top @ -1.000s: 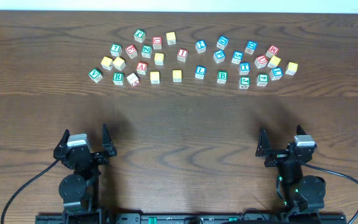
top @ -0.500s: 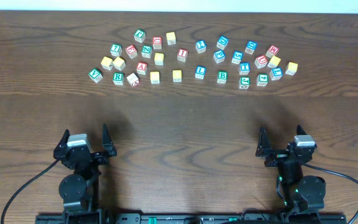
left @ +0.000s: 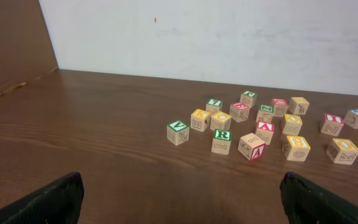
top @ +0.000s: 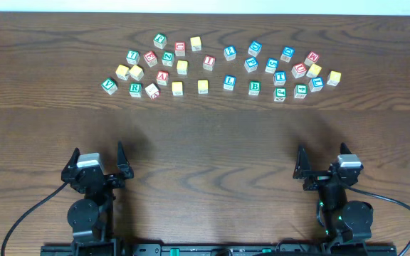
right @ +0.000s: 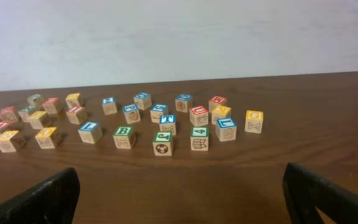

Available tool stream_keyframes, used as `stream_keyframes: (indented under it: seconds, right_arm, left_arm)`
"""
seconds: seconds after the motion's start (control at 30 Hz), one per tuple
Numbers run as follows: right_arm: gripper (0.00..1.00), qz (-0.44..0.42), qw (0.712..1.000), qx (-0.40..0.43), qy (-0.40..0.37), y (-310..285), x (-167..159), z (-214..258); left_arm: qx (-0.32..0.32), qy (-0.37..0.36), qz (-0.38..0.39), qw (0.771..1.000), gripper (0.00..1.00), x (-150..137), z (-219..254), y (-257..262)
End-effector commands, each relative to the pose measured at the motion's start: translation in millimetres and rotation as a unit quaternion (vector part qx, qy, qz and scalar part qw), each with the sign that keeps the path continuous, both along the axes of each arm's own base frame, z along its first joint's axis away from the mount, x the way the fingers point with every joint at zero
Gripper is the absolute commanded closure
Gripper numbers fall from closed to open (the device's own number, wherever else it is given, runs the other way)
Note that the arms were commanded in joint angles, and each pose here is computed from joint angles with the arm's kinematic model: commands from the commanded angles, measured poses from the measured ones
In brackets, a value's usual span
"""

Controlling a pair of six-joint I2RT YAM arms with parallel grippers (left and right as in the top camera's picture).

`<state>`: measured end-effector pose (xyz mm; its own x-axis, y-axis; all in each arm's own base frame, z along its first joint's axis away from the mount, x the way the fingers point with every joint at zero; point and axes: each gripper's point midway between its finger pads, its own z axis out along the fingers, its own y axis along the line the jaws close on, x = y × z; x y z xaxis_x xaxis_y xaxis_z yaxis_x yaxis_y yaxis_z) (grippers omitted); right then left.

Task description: Spell out ROBOT

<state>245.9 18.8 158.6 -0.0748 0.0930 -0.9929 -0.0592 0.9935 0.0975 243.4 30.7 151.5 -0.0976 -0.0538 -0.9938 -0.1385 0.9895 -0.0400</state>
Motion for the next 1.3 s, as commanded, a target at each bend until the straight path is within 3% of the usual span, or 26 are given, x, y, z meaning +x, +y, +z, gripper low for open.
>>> stream_keyframes:
  seconds: [0.0,0.43,1.27]
  right_arm:
    - [0.01,-0.012,1.0,-0.006,-0.003,-5,1,1]
    - [0.01,-0.013,0.999,-0.035,-0.029,-5,1,13]
    - [0.01,-0.025,0.997,-0.045,-0.062,-10,-2,54]
  left_arm:
    - [0.002,0.025,0.01,1.0,0.01,-2,-15,4]
    - [0.006,-0.015,0.011,1.0,0.01,0,8,4]
    - [0.006,-0.017,0.01,1.0,0.01,6,55,5]
